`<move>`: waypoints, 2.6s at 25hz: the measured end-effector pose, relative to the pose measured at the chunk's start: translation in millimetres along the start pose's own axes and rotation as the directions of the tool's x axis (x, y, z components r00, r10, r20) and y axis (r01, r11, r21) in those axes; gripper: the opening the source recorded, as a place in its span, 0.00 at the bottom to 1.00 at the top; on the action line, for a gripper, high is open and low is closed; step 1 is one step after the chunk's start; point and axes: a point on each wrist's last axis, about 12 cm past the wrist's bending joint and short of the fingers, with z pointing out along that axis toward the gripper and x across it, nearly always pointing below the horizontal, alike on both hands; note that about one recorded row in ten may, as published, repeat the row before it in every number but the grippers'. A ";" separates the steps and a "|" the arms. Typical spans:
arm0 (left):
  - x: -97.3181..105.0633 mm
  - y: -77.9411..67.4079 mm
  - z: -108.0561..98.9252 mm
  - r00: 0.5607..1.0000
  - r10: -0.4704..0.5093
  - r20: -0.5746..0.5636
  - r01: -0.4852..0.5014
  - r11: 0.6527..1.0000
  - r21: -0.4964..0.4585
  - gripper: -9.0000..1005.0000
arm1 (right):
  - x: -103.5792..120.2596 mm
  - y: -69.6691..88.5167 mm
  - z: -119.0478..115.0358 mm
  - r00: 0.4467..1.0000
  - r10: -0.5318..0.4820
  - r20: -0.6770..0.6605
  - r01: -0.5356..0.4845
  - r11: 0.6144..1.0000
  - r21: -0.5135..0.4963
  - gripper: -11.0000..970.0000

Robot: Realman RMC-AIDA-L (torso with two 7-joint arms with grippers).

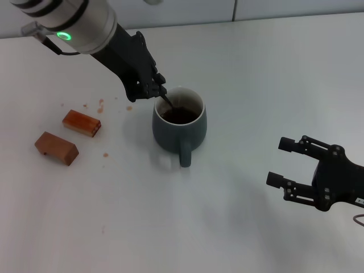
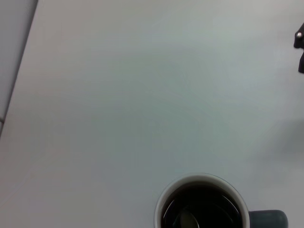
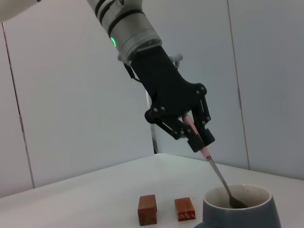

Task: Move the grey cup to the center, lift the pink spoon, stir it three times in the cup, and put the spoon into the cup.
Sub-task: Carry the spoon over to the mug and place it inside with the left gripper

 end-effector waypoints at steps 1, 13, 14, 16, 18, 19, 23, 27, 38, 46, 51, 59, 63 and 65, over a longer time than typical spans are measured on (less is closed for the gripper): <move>-0.5 -0.2 1.2 1.000 0.003 -0.003 -0.003 1.000 0.000 0.14 | 0.0 0.1 0.1 1.000 0.000 -0.001 0.000 1.000 -0.001 0.81; -11.4 -7.0 17.6 0.999 0.049 -0.016 -0.049 0.999 0.020 0.14 | 0.2 0.3 1.6 1.000 -0.002 -0.008 0.002 1.000 -0.013 0.81; -12.4 -10.6 19.2 0.998 0.057 -0.019 -0.056 0.998 0.039 0.14 | 0.0 0.2 1.8 1.000 -0.002 -0.008 0.002 1.000 -0.014 0.81; -11.6 -12.0 19.6 0.998 0.057 -0.025 -0.055 0.997 0.046 0.14 | -0.1 0.1 1.9 1.000 -0.003 -0.007 0.003 1.000 -0.014 0.81; -9.4 -13.0 19.6 0.998 0.054 -0.034 -0.052 0.997 0.051 0.14 | -0.2 0.0 2.2 1.000 -0.003 -0.008 0.003 1.000 -0.015 0.81; -6.6 -11.8 18.7 0.998 0.046 -0.043 -0.044 0.998 0.045 0.14 | 0.1 -0.1 2.3 1.000 -0.003 -0.010 0.003 1.000 -0.014 0.81; -1.6 -6.8 17.4 0.997 0.034 -0.069 -0.034 0.999 0.011 0.14 | 0.5 -0.3 2.5 1.000 -0.002 -0.012 0.001 1.000 -0.012 0.81; -1.0 0.1 18.1 0.997 0.029 -0.071 -0.032 0.998 -0.045 0.14 | 0.7 -0.2 2.6 1.000 -0.001 -0.012 0.001 1.000 -0.011 0.81; -14.1 -8.0 21.5 0.999 0.052 -0.007 -0.052 0.999 0.010 0.14 | 0.2 -0.2 5.3 1.000 0.002 -0.022 -0.003 1.000 -0.031 0.81; -1.8 -11.2 22.7 0.997 0.037 -0.061 -0.035 0.999 0.030 0.14 | -0.4 -0.8 6.6 1.000 0.002 -0.024 -0.003 0.999 -0.037 0.81; 5.6 -2.4 23.4 0.994 0.027 -0.104 -0.032 0.999 -0.041 0.14 | -0.6 -1.1 6.9 1.000 0.002 -0.024 -0.002 0.999 -0.037 0.81; -10.0 -7.9 31.7 0.997 0.060 -0.049 -0.059 0.998 0.005 0.14 | -1.2 -1.6 7.6 1.000 0.003 -0.023 -0.004 0.999 -0.039 0.81; -13.5 -13.6 31.7 0.997 0.073 -0.031 -0.072 0.997 0.032 0.14 | -2.0 -2.4 8.7 1.000 0.003 -0.023 -0.004 0.999 -0.041 0.81; -11.9 -16.8 30.2 0.997 0.074 -0.035 -0.073 0.996 0.050 0.14 | -2.7 -3.0 9.7 1.000 0.002 -0.023 -0.003 0.999 -0.045 0.81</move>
